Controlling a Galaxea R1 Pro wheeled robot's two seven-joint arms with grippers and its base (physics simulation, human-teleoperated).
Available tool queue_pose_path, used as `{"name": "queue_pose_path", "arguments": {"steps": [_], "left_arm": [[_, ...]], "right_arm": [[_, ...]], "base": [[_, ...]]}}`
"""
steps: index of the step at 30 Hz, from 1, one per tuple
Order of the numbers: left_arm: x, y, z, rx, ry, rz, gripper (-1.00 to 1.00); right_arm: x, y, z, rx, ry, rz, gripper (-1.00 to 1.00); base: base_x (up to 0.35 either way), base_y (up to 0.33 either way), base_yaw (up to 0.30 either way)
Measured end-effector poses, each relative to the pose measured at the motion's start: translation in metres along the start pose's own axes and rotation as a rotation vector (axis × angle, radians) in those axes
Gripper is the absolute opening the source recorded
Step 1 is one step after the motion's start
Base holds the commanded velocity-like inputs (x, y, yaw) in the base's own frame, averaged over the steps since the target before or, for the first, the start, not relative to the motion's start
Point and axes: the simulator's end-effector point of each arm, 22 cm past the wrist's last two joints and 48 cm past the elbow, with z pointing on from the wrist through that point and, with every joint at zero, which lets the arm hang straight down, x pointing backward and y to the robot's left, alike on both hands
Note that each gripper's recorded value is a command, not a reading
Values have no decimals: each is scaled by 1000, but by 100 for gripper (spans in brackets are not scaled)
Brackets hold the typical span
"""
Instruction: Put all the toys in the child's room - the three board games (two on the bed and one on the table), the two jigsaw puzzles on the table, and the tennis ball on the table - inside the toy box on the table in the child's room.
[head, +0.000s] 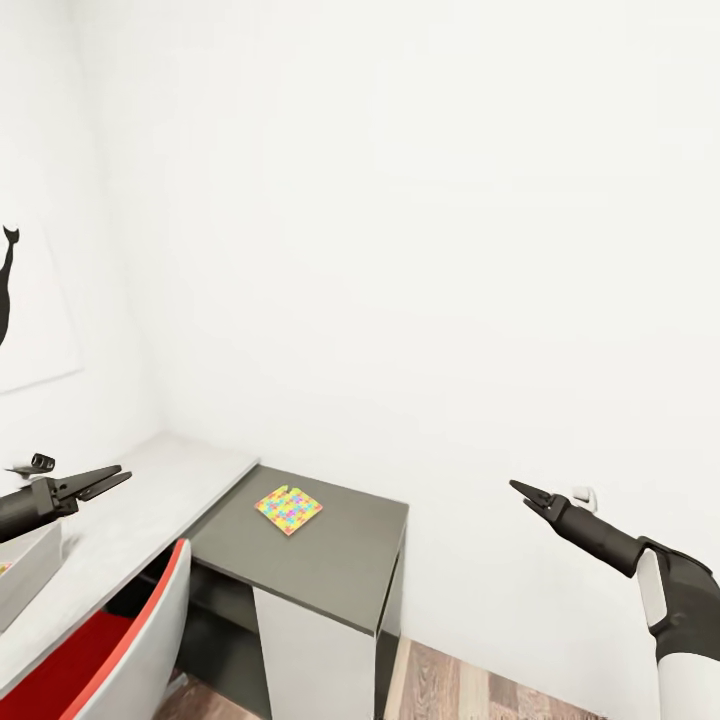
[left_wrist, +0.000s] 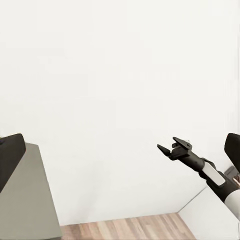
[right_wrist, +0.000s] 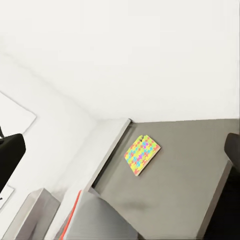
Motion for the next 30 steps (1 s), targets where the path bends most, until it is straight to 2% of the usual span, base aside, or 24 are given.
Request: {"name": "queue_pose_path", "arguments": {"steps": [18, 30], "left_arm": [[-3, -7, -2, 6, -6, 11, 100], [0, -1, 0, 1, 2, 2, 100]], "right_arm": [[-4, 7, -2, -10, -9, -7, 100], [-1, 1, -1, 0, 1, 6, 100]], "base": [[-24, 0, -253], [0, 0, -199]]}}
